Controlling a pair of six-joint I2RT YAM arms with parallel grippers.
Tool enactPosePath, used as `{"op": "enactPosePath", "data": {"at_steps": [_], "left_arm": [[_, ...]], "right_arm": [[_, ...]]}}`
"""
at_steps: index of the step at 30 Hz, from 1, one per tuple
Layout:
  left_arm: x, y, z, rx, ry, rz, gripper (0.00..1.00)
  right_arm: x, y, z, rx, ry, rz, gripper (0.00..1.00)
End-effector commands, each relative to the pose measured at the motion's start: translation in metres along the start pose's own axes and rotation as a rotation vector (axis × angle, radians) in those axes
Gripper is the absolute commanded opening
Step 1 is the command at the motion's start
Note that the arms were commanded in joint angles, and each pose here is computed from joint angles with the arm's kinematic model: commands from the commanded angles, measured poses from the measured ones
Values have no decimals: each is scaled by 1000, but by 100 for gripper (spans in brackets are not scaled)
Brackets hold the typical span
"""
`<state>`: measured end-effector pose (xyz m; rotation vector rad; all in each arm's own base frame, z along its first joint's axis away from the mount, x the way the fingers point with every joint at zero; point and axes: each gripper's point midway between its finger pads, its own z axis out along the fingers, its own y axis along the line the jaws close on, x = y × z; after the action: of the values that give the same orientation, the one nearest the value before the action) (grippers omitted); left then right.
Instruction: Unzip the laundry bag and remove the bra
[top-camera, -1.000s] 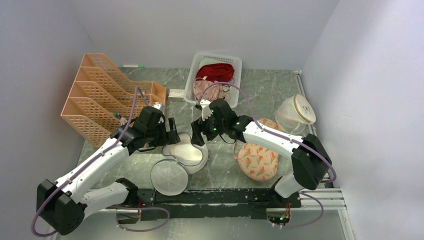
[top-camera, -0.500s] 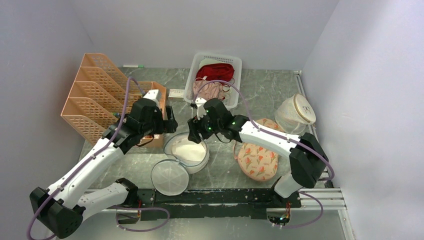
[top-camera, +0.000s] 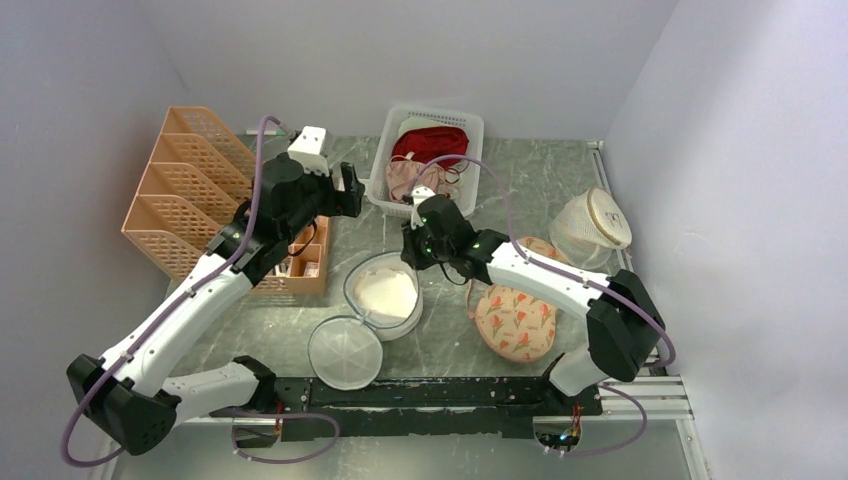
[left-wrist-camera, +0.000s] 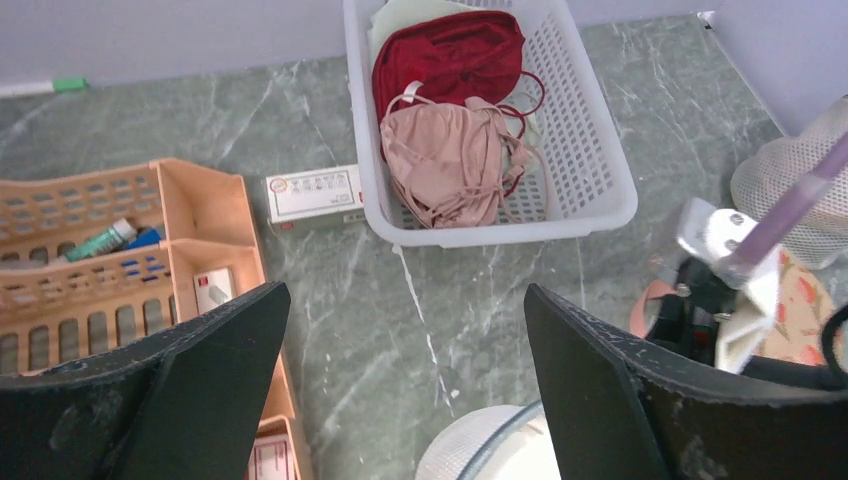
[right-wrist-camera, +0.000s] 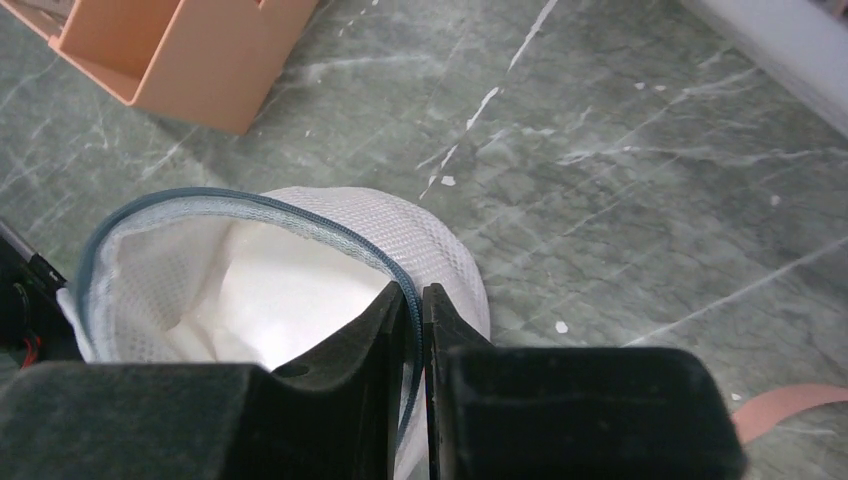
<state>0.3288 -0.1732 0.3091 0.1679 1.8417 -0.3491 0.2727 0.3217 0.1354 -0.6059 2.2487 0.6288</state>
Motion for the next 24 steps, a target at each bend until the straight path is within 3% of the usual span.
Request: {"op": "enactPosePath", "data": {"at_steps": [1, 7, 12, 20, 24], "left_arm": [[-21, -6, 14, 38, -93, 78, 99], [19, 0, 19, 48, -48, 108, 99], [25, 5, 18, 31, -50, 132, 99], [26, 7, 16, 25, -48, 143, 99], [25, 7, 15, 26, -43, 140, 99]], "right_arm": [[-13, -15, -11, 54, -53, 15, 11], [-14, -32, -16, 110, -55, 31, 11], [-8, -46, -18, 137, -38, 47, 12], [-19, -43, -40, 156, -7, 31, 50], [-21, -26, -54, 140, 4, 19, 56]]}}
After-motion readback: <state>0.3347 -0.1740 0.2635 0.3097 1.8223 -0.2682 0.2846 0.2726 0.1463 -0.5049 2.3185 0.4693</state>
